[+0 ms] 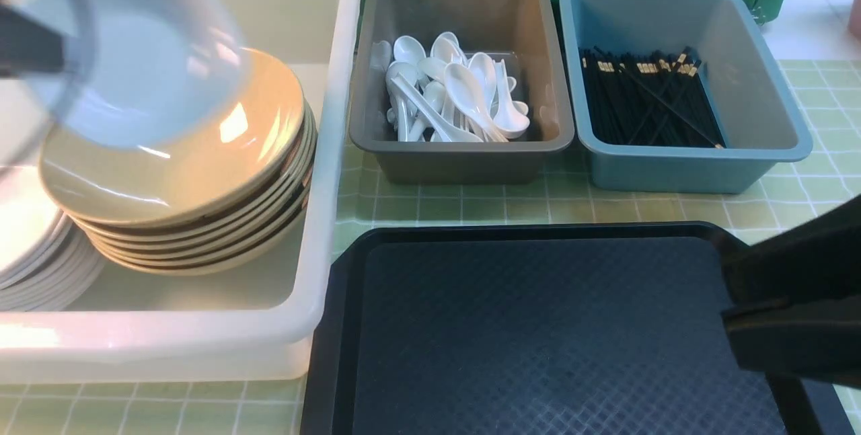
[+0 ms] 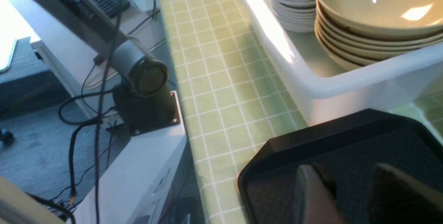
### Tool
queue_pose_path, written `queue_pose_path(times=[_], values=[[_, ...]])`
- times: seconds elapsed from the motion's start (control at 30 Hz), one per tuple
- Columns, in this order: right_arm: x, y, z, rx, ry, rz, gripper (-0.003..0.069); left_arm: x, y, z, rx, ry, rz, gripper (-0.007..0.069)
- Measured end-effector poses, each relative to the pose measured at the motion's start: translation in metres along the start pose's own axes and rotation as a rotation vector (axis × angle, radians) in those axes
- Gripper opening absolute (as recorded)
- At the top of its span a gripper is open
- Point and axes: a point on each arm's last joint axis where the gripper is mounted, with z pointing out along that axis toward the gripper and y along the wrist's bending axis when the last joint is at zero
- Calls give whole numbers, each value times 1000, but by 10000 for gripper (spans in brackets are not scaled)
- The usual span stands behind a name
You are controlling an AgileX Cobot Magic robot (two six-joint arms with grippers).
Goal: On green table put chopsticks spoon bowls plates into blue grey white boxes.
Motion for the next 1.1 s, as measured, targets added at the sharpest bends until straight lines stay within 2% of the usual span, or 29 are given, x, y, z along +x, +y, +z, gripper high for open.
queue_pose_path(times=[0.1,0.13,0.17,0.23,0.5,0.73,1.1], values=[[0,0,0,5,-4,0,235,14,33,0,-102,-56,-180,15],[0,0,0,5,-4,0,235,14,33,0,-105,-63,-183,15],[0,0,0,5,-4,0,235,26,50,4,-161,-81,-266,15],[0,0,0,5,-4,0,235,37,62,6,-212,-111,-325,15],[0,-1,0,8,-1,-2,236,67,79,6,-349,-284,-433,15],[2,-3,0,31,25,-17,236,69,90,-4,-394,-358,-520,15],[3,-3,0,33,28,-19,236,84,109,16,-421,-301,-601,16]])
